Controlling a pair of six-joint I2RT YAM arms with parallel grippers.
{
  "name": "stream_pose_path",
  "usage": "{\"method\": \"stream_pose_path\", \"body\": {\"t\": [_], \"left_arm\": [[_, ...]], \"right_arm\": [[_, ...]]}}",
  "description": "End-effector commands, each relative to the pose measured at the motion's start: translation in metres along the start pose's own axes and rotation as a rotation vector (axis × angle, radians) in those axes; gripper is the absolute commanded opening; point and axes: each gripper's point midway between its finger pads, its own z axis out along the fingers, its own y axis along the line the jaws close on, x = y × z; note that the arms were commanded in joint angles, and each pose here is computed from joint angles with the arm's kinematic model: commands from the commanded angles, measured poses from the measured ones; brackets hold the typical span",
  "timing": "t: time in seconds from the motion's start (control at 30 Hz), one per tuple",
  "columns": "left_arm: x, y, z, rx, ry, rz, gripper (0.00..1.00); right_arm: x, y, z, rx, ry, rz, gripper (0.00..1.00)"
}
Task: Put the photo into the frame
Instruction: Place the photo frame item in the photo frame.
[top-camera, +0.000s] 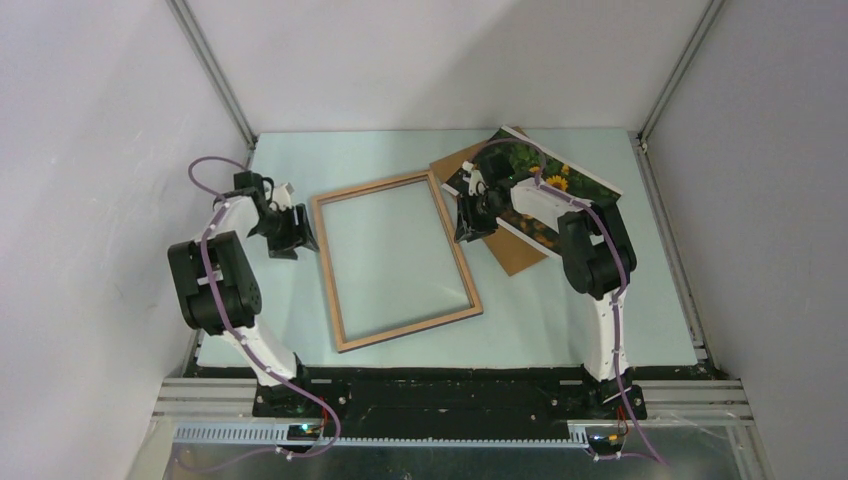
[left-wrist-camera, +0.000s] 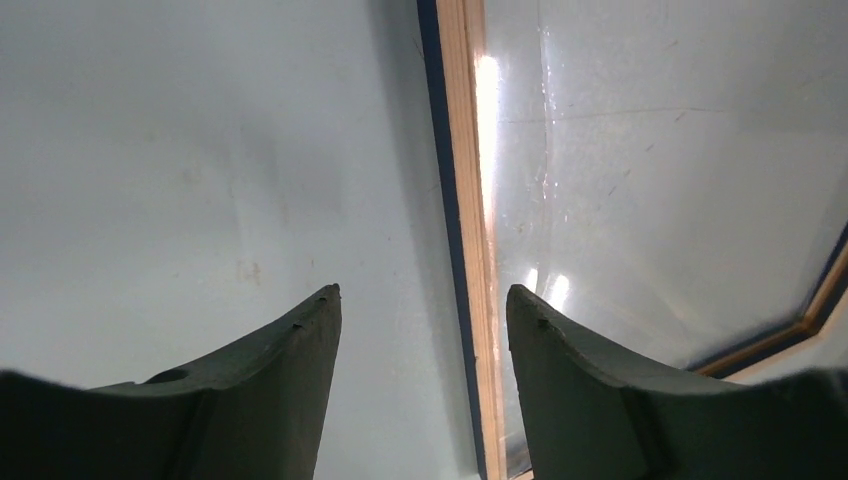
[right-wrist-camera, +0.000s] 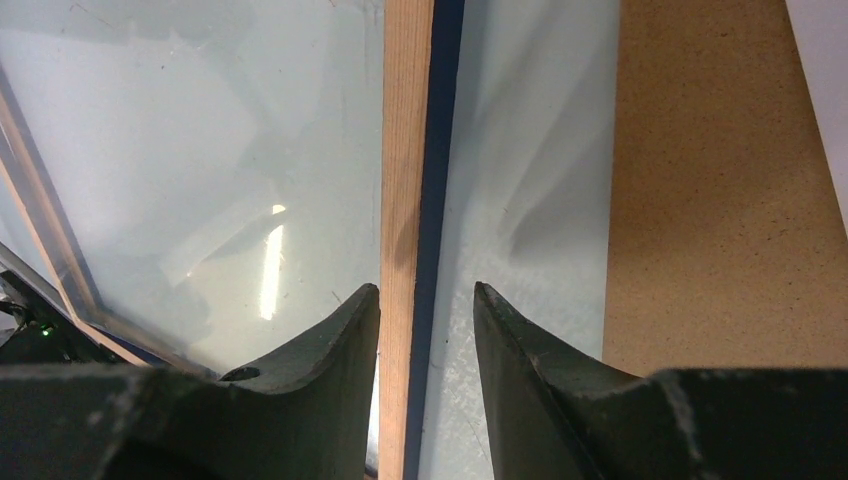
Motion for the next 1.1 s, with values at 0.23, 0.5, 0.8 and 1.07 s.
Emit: {"method": "stream_pose_path", "body": {"t": [0.23,0.5,0.8,1.07], "left_arm": [[-0.021,0.002,0.003,-0.151,-0.026,0.034,0.66],[-0.019,0.008,0.013,-0.215,0.003,0.042,0.66],[-0.016,0.009,0.02,-0.239,0.021,0.053,0.66],[-0.015,0.008,0.024,-0.248,0.036,0.066,0.66]], "right_arm": [[-0.006,0.004,-0.003,-0.006,-0.02,-0.025,0.44],[-0.006,0.004,-0.003,-0.009,-0.021,-0.023,0.44],[-0.006,0.001,-0.004,-0.007,-0.022,-0.015,0.44],[-0.008,0.0,-0.005,-0.008,-0.027,-0.012,0.44]]}}
